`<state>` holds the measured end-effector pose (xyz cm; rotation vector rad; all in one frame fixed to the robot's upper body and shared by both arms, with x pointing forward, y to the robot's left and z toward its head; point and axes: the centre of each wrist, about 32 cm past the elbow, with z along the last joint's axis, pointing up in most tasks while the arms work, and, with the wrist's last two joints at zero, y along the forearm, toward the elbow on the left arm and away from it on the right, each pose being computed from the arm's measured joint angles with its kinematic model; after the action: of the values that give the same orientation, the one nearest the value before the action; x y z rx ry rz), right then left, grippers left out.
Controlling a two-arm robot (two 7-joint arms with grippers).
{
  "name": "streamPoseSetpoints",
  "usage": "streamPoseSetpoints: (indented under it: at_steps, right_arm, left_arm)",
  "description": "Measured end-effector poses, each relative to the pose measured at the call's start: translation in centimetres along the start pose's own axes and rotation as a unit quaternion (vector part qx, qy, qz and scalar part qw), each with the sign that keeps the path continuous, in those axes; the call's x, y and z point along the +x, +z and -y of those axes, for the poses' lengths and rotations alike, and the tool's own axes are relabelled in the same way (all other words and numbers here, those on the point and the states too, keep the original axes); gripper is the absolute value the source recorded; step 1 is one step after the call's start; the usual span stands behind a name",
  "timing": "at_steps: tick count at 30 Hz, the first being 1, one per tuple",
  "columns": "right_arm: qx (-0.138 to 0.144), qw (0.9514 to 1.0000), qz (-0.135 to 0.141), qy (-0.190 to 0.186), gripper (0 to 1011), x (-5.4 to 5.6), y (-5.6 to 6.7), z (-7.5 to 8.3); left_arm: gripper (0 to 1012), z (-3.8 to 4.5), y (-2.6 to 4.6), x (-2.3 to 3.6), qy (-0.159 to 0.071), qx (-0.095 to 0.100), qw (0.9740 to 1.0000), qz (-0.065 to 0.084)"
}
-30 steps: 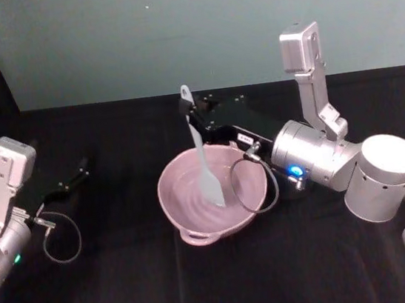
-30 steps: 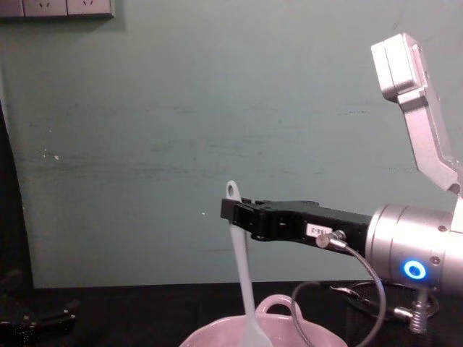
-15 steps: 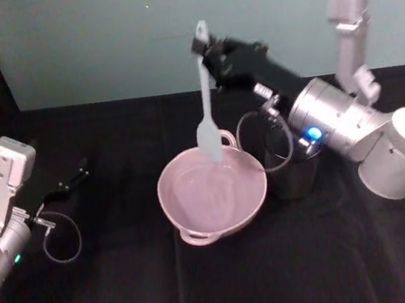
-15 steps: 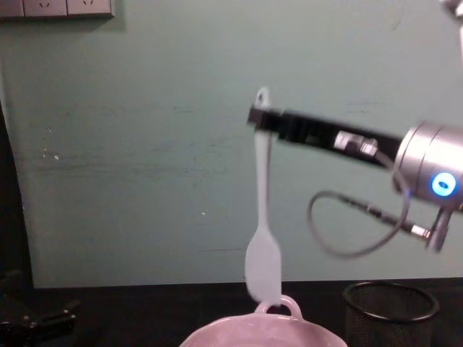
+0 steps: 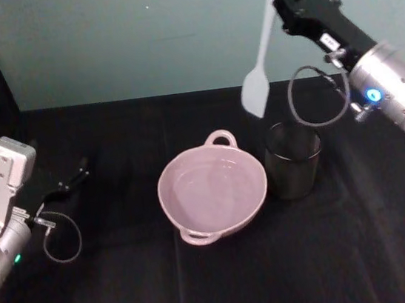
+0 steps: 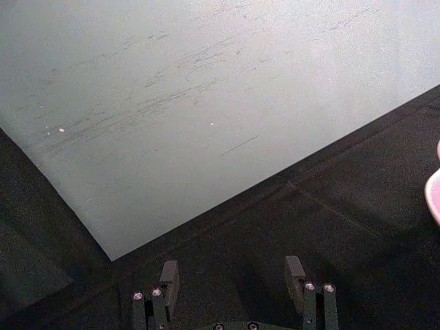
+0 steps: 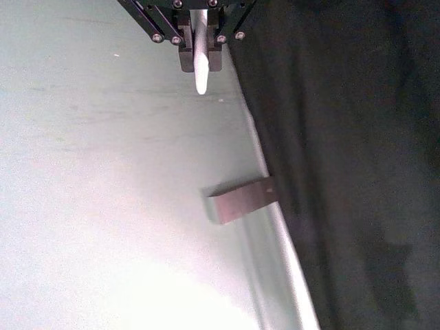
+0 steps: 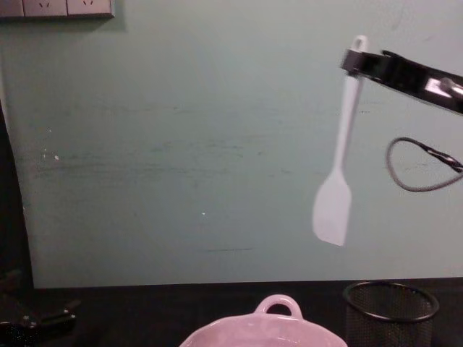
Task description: Use the one hand to pick up the spoon and stir the clear water in the bowl.
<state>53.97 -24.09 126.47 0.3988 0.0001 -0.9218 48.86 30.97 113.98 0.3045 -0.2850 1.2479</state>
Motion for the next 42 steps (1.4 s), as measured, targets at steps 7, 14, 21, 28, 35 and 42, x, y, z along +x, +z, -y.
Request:
streamPoseSetpoints:
  at_steps: [7, 14, 21, 28, 35, 42]
  right_arm:
    - [0.004, 0.9980, -0.021, -0.059, 124, 1.9, -1.0, 2.4]
    - [-0.002, 0.9960, -0.038, -0.080, 124, 3.3, -2.7, 3.7]
    - [-0.022, 0.9962, -0.050, -0.069, 124, 4.5, -4.5, 4.3]
    - [-0.041, 0.9948, -0.064, -0.068, 125, 4.4, -6.0, 4.7]
    - [-0.060, 0.9933, -0.071, -0.069, 124, 4.4, -7.2, 5.0]
    - [-0.070, 0.9922, -0.074, -0.072, 124, 4.4, -7.6, 5.2]
  left_arm:
    - [1011, 0.00, 0.00, 0.00, 0.000, 0.000, 1.0000, 0.000]
    - [1011, 0.00, 0.00, 0.00, 0.000, 0.000, 1.0000, 0.000]
    - [1011, 0.00, 0.00, 0.00, 0.000, 0.000, 1.0000, 0.000]
    - [1011, 0.00, 0.00, 0.00, 0.000, 0.000, 1.0000, 0.000]
    - [1011, 0.00, 0.00, 0.00, 0.000, 0.000, 1.0000, 0.000]
    - [1011, 0.00, 0.00, 0.00, 0.000, 0.000, 1.0000, 0.000]
